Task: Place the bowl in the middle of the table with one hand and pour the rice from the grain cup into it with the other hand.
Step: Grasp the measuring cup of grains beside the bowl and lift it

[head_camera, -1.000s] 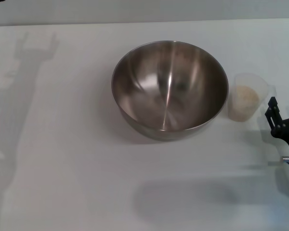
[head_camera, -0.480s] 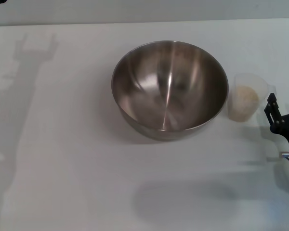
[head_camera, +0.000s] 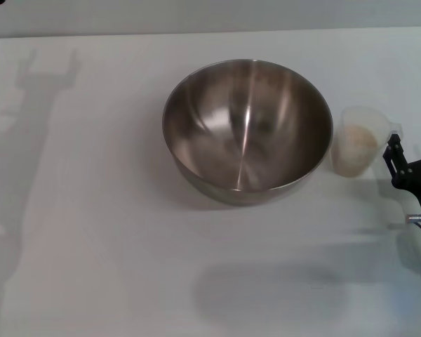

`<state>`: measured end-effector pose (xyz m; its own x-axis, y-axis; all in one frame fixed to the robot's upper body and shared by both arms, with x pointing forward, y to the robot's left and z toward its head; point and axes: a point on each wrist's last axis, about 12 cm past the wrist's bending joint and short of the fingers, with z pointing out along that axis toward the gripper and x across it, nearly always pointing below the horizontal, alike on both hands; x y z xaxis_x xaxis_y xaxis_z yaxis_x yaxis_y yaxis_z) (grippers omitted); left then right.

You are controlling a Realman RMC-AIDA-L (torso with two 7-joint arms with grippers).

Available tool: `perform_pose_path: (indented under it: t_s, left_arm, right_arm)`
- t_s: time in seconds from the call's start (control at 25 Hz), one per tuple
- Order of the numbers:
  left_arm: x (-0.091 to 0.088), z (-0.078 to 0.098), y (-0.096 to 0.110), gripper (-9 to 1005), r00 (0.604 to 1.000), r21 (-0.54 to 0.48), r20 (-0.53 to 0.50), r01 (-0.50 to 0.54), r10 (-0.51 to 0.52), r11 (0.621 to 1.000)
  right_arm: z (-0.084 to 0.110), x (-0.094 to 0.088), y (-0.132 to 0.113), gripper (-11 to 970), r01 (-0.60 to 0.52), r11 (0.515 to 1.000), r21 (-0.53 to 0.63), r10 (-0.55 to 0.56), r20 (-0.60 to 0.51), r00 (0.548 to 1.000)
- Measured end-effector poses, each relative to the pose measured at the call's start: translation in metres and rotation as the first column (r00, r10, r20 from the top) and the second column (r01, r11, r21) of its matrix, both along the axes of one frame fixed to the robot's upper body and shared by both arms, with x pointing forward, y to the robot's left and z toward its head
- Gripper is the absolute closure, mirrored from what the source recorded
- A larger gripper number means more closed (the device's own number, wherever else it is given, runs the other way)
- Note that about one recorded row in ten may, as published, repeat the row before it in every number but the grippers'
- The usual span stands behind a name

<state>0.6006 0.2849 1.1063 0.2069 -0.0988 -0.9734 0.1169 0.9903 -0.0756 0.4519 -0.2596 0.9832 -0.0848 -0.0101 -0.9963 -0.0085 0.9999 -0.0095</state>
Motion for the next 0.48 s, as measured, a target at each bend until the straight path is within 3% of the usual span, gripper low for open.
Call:
perform_pose_path:
  t_s: [0.48]
  left_arm:
    - [-0.0002, 0.0002, 0.0024, 164, 1.000, -0.007, 0.002, -0.011, 0.011, 1.000]
  right_arm:
    - [0.0011, 0.0076, -0.0025, 321, 0.001, 1.000, -0.013, -0.001, -0.002, 1.000]
